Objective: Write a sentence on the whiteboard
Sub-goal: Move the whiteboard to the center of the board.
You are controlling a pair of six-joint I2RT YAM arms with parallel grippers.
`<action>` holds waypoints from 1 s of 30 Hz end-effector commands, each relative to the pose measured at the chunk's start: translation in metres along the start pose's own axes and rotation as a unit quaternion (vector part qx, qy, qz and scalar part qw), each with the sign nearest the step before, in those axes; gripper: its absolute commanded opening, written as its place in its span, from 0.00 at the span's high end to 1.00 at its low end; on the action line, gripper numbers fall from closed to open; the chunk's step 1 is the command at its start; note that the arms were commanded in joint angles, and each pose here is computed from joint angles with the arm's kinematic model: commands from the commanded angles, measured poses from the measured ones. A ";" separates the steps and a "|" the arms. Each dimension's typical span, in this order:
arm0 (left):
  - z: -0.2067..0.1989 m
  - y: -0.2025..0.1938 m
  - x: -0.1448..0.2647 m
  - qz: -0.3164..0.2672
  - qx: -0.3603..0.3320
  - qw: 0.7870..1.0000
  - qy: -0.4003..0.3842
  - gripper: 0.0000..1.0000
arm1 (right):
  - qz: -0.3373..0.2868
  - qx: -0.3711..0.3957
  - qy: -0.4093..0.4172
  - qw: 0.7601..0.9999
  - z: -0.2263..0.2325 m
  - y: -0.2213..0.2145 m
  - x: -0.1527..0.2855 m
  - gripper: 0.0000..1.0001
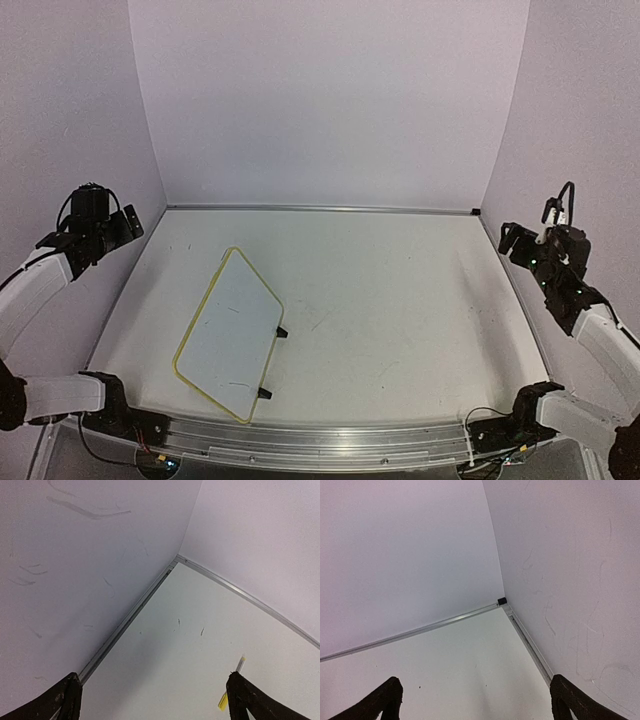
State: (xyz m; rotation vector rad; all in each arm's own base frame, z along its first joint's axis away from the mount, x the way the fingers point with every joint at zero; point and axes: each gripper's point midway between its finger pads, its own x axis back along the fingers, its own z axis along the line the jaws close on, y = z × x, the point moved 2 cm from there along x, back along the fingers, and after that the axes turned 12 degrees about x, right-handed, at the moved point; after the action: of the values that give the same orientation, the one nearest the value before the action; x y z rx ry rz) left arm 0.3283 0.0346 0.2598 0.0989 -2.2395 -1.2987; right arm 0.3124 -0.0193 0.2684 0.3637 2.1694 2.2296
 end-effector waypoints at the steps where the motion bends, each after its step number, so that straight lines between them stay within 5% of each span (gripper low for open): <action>1: -0.004 0.014 0.013 0.026 0.007 1.000 0.015 0.00 | 0.029 0.006 0.045 0.999 0.012 0.004 0.006 0.02; 8: -0.028 0.038 0.034 0.062 -0.059 0.996 -0.018 0.01 | 0.038 0.028 0.196 0.979 0.060 0.016 0.007 0.03; 16: -0.063 0.033 0.041 0.085 -0.158 0.975 -0.129 0.01 | 0.080 0.081 0.353 0.929 0.153 0.004 0.015 0.07; 30: -0.067 -0.028 0.015 0.141 -0.161 0.957 -0.196 0.01 | 0.178 0.218 0.560 0.780 0.355 -0.117 0.058 0.26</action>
State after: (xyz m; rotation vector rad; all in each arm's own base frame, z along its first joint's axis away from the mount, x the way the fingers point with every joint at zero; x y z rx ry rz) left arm 0.3357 -0.0274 0.2529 -0.5930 -2.1148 -1.5674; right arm 0.3019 0.3025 0.1785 -0.6781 3.3059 2.5442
